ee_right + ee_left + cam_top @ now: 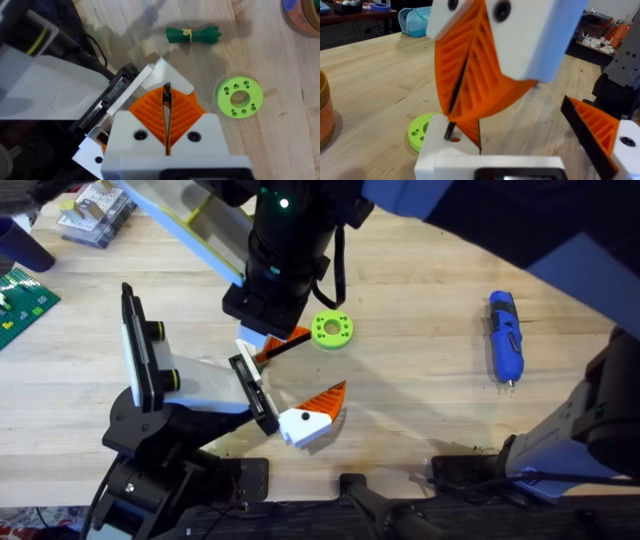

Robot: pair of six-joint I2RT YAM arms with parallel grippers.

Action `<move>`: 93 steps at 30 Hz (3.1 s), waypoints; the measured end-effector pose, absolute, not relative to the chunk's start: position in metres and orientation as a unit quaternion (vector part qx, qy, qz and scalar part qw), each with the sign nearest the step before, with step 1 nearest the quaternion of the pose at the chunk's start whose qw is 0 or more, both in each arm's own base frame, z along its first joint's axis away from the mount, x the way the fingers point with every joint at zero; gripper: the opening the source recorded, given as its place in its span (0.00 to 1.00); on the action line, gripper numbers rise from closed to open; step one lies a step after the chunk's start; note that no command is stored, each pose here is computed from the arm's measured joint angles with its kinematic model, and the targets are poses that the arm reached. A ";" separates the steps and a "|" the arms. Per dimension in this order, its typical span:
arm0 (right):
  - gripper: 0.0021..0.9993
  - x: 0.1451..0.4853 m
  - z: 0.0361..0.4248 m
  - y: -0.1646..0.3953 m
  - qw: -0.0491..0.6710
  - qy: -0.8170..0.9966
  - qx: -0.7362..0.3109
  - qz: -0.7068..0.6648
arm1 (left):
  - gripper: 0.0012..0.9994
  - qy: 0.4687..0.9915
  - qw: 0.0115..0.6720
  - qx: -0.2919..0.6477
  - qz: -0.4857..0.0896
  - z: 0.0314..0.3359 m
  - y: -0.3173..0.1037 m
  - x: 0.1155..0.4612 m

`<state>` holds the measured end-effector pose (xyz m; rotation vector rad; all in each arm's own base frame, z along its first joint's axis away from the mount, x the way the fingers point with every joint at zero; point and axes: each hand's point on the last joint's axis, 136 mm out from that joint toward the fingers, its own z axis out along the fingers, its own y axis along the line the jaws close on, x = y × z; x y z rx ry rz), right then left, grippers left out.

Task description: Pick up the gripper from the table and insert it into the empty holder that is missing its gripper. Then pick up a screw, insert it into the mounting hole, and use the screwdriver to tighten it. Finally, clean up the table by picking up the vegetable and placing it into the bucket.

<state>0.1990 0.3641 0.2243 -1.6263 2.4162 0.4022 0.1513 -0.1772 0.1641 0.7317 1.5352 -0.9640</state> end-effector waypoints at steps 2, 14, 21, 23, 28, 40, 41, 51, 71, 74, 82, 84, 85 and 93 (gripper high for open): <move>0.01 0.199 0.224 0.364 0.100 0.818 -0.550 0.136 | 0.99 0.651 0.559 0.309 -0.410 0.164 -0.177 0.151; 0.01 0.196 0.225 0.359 0.092 0.819 -0.550 0.133 | 0.99 0.651 0.559 0.309 -0.410 0.164 -0.177 0.151; 0.01 0.192 0.248 0.353 0.120 0.814 -0.549 0.145 | 0.99 0.652 0.558 0.309 -0.410 0.164 -0.177 0.151; 0.01 0.190 0.257 0.350 0.131 0.812 -0.549 0.149 | 0.99 0.651 0.559 0.309 -0.410 0.164 -0.177 0.151; 0.01 0.187 0.266 0.345 0.139 0.810 -0.549 0.153 | 0.99 0.652 0.558 0.309 -0.410 0.164 -0.177 0.151; 0.01 0.188 0.266 0.346 0.140 0.810 -0.549 0.153 | 0.99 0.652 0.558 0.309 -0.410 0.164 -0.177 0.151; 0.01 0.188 0.264 0.347 0.138 0.810 -0.549 0.152 | 0.99 0.652 0.558 0.309 -0.410 0.164 -0.177 0.151; 0.01 0.194 0.234 0.356 0.102 0.818 -0.550 0.137 | 0.99 0.652 0.558 0.309 -0.410 0.164 -0.177 0.151; 0.01 0.197 0.214 0.360 0.077 0.821 -0.552 0.126 | 0.99 0.655 0.558 0.302 -0.410 0.164 -0.176 0.153; 0.01 0.197 0.213 0.360 0.075 0.821 -0.552 0.125 | 0.99 0.657 0.557 0.300 -0.410 0.164 -0.176 0.153; 0.01 0.197 0.213 0.360 0.076 0.821 -0.552 0.126 | 0.99 0.657 0.557 0.300 -0.410 0.164 -0.176 0.154; 0.01 0.197 0.212 0.360 0.076 0.821 -0.552 0.125 | 0.99 0.657 0.557 0.300 -0.410 0.164 -0.176 0.153; 0.01 0.197 0.213 0.361 0.076 0.821 -0.552 0.126 | 0.99 0.657 0.557 0.300 -0.410 0.164 -0.176 0.153; 0.01 0.202 0.215 0.368 0.093 0.818 -0.552 0.133 | 0.99 0.656 0.557 0.301 -0.411 0.164 -0.176 0.153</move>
